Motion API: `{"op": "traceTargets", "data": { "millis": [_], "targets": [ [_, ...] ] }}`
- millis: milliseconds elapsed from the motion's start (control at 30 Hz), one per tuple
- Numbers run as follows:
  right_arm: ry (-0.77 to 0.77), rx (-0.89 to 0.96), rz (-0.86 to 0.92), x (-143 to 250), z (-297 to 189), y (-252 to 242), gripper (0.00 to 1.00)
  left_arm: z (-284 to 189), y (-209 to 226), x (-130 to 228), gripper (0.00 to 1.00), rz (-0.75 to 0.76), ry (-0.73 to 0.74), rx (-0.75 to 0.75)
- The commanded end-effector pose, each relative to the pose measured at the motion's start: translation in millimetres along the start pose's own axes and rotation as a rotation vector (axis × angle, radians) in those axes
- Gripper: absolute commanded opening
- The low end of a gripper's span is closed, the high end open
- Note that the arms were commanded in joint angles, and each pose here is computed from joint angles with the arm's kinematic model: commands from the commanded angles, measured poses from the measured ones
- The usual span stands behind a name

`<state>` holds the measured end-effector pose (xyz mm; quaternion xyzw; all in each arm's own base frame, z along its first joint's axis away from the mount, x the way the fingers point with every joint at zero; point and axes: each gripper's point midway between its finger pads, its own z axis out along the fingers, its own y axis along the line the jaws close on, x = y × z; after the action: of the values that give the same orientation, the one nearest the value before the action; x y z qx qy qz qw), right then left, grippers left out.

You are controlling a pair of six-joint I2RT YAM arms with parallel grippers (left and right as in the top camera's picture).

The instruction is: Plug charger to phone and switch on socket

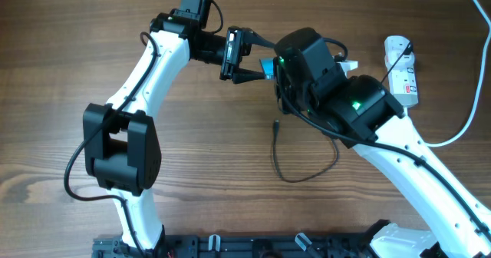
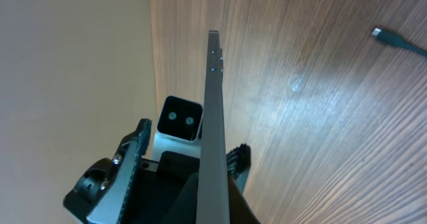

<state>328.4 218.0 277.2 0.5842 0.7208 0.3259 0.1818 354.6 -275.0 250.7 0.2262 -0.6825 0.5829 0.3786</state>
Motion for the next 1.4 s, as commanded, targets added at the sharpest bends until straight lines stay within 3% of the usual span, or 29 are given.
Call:
{"op": "traceTargets", "data": {
  "millis": [0, 633, 767, 833, 933, 1100, 1200, 1300, 1367],
  "targets": [
    [0.031, -0.024, 0.025, 6.6, -2.1, 8.1, 0.04, -1.5, -8.8, 16.9, 0.63, 0.037, 0.025, 0.013],
    [0.057, -0.016, 0.045, 11.3, -2.1, 7.0, 0.06, -1.5, -8.7, 16.8, 0.34, 0.037, 0.024, 0.012],
    [0.057, -0.016, 0.038, 11.2, -2.1, 7.0, 0.14, -1.5, -8.7, 16.7, 0.15, 0.037, 0.024, 0.012],
    [0.056, -0.016, 0.022, 11.0, -2.1, 6.9, 0.29, -1.5, -8.7, 16.7, 0.08, 0.037, 0.024, 0.012],
    [0.043, -0.024, -0.043, 8.7, -2.3, 8.0, 0.62, -1.6, -8.3, 15.3, 0.04, 0.038, 0.016, 0.010],
    [0.029, -0.044, -0.296, 6.1, -7.4, 10.6, 0.91, -3.4, -4.4, -6.4, 0.04, 0.079, -0.106, -0.030],
    [0.019, -0.039, -0.507, 3.3, -10.7, 8.4, 1.00, -4.5, -10.9, -14.8, 0.04, 0.200, -0.144, -0.036],
    [0.008, 0.005, -0.655, -4.5, -12.2, -1.3, 0.99, -9.2, -17.2, -24.8, 0.04, 0.330, -0.197, -0.045],
    [-0.001, 0.060, -0.748, -13.9, -11.9, -11.7, 1.00, -17.7, -16.7, -38.7, 0.04, 0.332, -0.278, -0.061]
  ]
}}
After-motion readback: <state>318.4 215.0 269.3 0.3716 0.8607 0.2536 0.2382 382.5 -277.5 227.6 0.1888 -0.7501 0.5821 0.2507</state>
